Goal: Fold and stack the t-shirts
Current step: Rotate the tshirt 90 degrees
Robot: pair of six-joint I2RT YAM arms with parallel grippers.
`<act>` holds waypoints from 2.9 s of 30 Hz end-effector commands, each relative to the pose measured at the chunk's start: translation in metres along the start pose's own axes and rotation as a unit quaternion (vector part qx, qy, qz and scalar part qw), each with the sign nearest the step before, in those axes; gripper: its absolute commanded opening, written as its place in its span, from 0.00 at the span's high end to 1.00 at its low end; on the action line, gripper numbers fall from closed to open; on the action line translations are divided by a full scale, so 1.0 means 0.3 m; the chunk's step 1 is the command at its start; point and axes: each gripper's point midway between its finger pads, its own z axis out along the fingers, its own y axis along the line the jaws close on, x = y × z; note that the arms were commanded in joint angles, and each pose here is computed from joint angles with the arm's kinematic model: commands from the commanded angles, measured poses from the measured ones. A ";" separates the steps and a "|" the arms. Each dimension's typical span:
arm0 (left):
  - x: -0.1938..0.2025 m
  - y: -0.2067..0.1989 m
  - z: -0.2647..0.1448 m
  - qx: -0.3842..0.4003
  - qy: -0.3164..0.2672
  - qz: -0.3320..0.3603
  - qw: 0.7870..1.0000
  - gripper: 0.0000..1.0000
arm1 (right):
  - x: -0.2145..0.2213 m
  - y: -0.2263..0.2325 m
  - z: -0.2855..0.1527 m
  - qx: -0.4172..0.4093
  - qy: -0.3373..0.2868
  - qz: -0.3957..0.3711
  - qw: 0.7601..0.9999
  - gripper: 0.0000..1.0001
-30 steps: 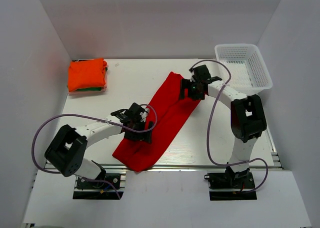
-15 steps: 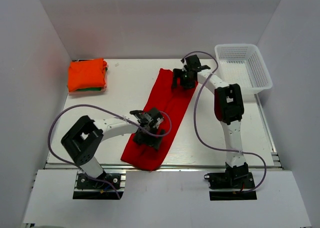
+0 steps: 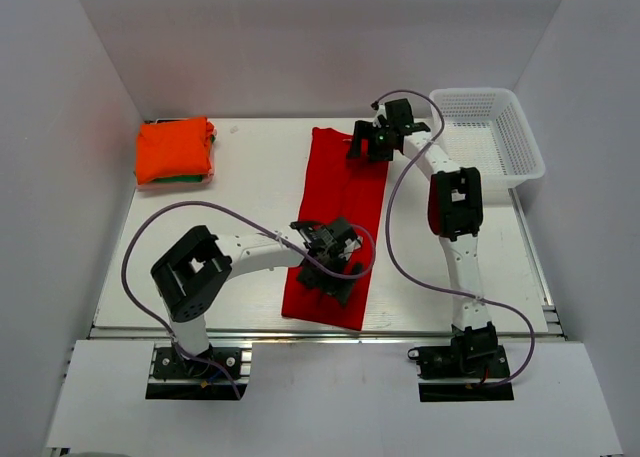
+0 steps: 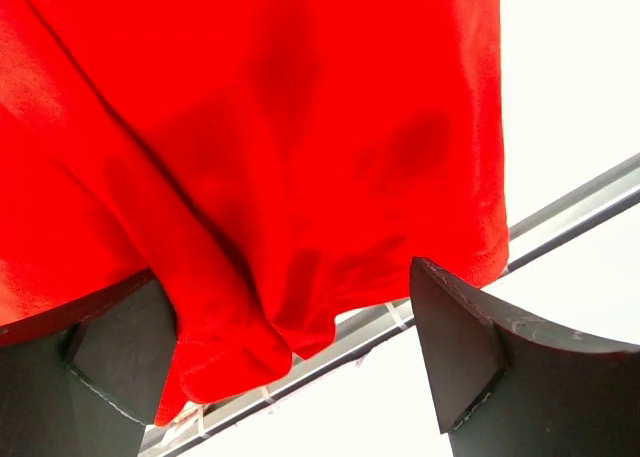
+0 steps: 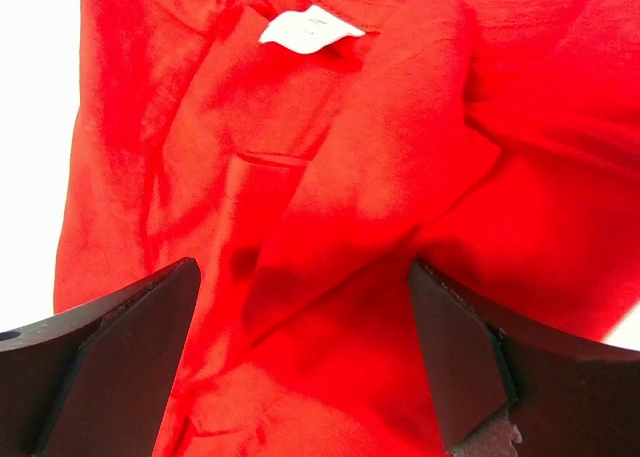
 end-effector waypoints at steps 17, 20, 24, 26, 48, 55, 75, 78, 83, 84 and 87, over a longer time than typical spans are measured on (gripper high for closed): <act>0.088 -0.113 -0.038 0.058 -0.021 0.040 0.997 0.01 | -0.109 0.193 -0.484 -0.007 -0.061 -0.057 0.996 0.10; 0.063 -0.164 -0.050 0.077 -0.037 0.064 0.994 0.01 | -0.099 0.201 -0.522 -0.006 -0.066 -0.058 0.996 0.10; 0.014 -0.208 -0.095 0.091 -0.069 0.084 0.990 0.01 | -0.077 0.207 -0.578 -0.002 -0.074 -0.059 0.996 0.10; 0.006 -0.230 -0.113 0.097 -0.077 0.090 0.988 0.01 | -0.053 0.200 -0.576 -0.001 -0.069 -0.056 0.996 0.10; -0.025 0.086 -0.156 -0.091 -0.191 -0.023 0.977 0.01 | 0.486 0.224 -0.893 0.002 -0.142 0.002 0.990 0.10; -0.044 0.042 -0.107 -0.041 -0.187 -0.016 0.981 0.01 | 0.535 0.239 -0.972 0.010 -0.154 -0.007 0.988 0.10; -0.001 -0.164 -0.119 0.134 -0.152 0.076 0.976 0.01 | 0.571 0.230 -1.002 0.019 -0.154 -0.013 0.988 0.10; 0.003 -0.176 -0.102 0.140 -0.136 0.081 0.977 0.01 | 0.575 0.230 -1.001 0.021 -0.152 -0.013 0.988 0.10; 0.031 -0.188 -0.049 0.154 -0.100 0.080 0.980 0.01 | 0.573 0.220 -1.001 0.026 -0.155 -0.011 0.988 0.10; 0.025 -0.191 -0.045 0.154 -0.099 0.080 0.980 0.01 | 0.576 0.217 -0.998 0.027 -0.153 -0.012 0.988 0.10; 0.013 -0.202 -0.038 0.157 -0.097 0.085 0.979 0.01 | 0.579 0.213 -0.998 0.030 -0.151 -0.009 0.988 0.10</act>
